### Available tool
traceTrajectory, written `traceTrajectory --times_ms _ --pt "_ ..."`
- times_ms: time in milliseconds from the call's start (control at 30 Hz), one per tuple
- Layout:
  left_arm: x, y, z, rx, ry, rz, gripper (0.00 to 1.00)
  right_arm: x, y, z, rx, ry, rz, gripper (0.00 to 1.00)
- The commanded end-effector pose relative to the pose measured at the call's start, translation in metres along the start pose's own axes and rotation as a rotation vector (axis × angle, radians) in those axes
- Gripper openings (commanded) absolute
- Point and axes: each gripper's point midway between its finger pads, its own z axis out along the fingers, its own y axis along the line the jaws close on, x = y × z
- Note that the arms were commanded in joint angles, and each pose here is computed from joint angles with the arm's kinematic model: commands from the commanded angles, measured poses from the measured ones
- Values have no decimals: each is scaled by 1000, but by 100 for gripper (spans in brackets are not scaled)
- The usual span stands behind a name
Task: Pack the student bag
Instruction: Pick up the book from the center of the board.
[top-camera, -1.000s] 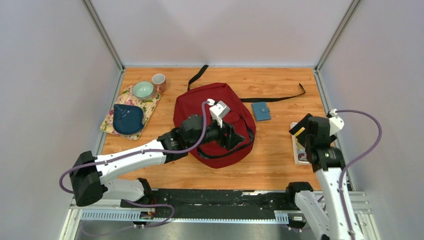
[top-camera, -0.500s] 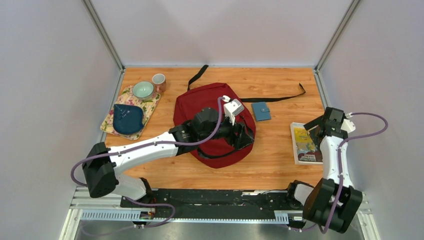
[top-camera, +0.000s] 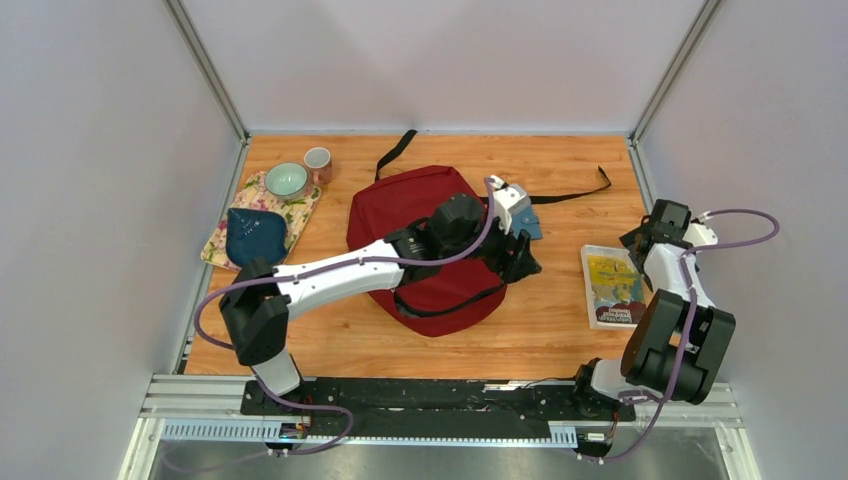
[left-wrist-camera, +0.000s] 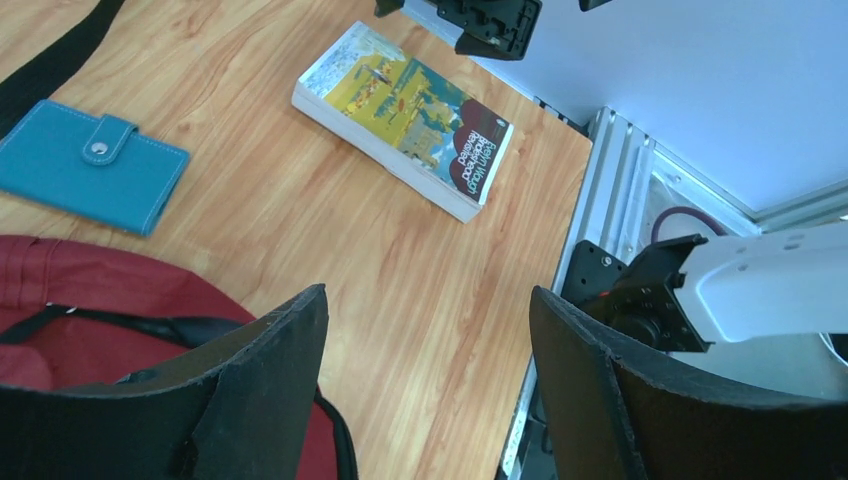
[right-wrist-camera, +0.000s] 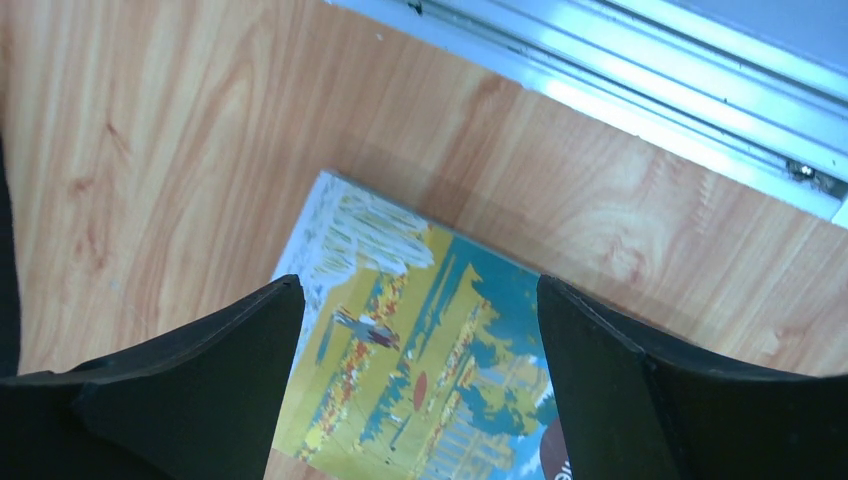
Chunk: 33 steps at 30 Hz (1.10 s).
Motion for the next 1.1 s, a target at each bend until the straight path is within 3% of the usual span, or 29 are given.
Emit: traceTrajectory --times_ms 0,100,233,433,667,1067 --pt "-17 -7 20 50 -18 23 81 -38 21 3 -70 -119 11 89" --pt "-15 -4 36 64 -1 1 82 -33 22 16 -80 -80 -4 90" --pt "-15 3 50 87 2 -46 83 -4 5 43 -36 72 24 89" --pt "-3 28 65 27 37 -105 84 36 6 46 -85 207 72 87" --pt "34 46 78 -21 120 -190 84 105 17 29 -197 424 82 83" --pt "94 41 113 85 270 -392 84 154 5 -26 -385 511 73 80"
